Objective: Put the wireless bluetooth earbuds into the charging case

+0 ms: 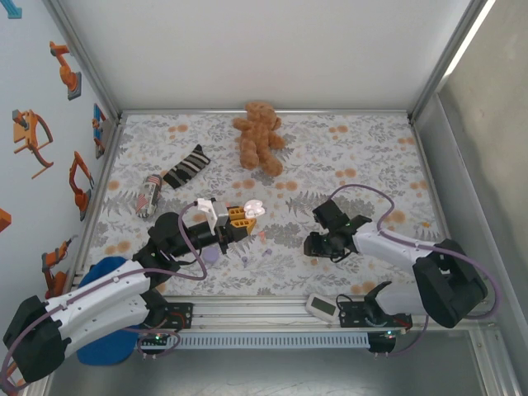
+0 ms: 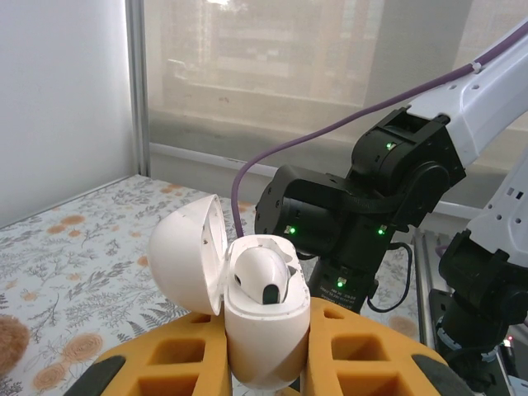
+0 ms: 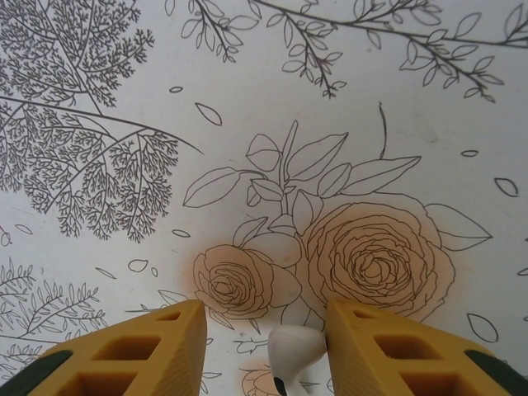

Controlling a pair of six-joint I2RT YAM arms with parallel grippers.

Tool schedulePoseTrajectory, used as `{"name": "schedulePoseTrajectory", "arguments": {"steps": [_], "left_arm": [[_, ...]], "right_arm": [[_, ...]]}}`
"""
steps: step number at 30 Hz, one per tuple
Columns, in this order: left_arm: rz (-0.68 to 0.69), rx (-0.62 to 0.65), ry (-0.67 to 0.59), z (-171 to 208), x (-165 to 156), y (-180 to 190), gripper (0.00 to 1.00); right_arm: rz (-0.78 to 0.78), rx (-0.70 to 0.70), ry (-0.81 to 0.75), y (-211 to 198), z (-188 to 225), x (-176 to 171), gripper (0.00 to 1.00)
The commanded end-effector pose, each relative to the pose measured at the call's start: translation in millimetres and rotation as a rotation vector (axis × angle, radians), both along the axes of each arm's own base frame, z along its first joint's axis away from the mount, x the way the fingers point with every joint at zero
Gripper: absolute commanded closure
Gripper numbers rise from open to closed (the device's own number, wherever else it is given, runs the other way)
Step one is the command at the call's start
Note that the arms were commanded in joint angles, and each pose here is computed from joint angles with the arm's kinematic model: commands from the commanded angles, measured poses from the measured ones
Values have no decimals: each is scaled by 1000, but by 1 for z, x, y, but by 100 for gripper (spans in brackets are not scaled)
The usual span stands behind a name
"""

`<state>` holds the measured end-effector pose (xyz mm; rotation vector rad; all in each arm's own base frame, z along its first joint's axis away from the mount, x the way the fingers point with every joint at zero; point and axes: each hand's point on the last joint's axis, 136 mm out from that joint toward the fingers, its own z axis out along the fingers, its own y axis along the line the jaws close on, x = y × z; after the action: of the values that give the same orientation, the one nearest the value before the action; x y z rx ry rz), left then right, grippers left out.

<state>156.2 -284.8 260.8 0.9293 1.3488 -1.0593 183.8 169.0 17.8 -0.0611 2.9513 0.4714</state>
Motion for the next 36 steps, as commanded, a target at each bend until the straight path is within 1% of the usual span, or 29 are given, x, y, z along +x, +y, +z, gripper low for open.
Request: {"name": "schedulePoseTrajectory", "arguments": {"steps": [1, 10, 12, 17, 19, 22, 24, 33, 36], "left_arm": [[-1, -6, -28, 3, -3, 1, 100], [-1, -6, -28, 3, -3, 2, 100], [0, -7, -28, 3, -3, 2, 100], [0, -5, -26, 2, -3, 2, 100], [1, -7, -28, 3, -3, 2, 100], [1, -7, -26, 2, -3, 2, 100], [1, -7, -27, 2, -3, 2, 100], [3, -10, -28, 3, -3, 2, 100], [3, -11, -32, 4, -3, 3, 100]], "right_arm": [[26, -40, 7, 0, -4, -2, 59], [62, -113, 21, -3, -8, -6, 62], [68, -125, 24, -4, -9, -6, 67], [82, -146, 25, -3, -9, -7, 68], [89, -155, 26, -4, -10, -7, 71], [94, -159, 26, -3, -9, -7, 72], [94, -158, 24, -2, -9, -7, 75], [104, -158, 18, 0, -8, -7, 76], [107, -153, 13, 2, -6, -6, 79]]}}
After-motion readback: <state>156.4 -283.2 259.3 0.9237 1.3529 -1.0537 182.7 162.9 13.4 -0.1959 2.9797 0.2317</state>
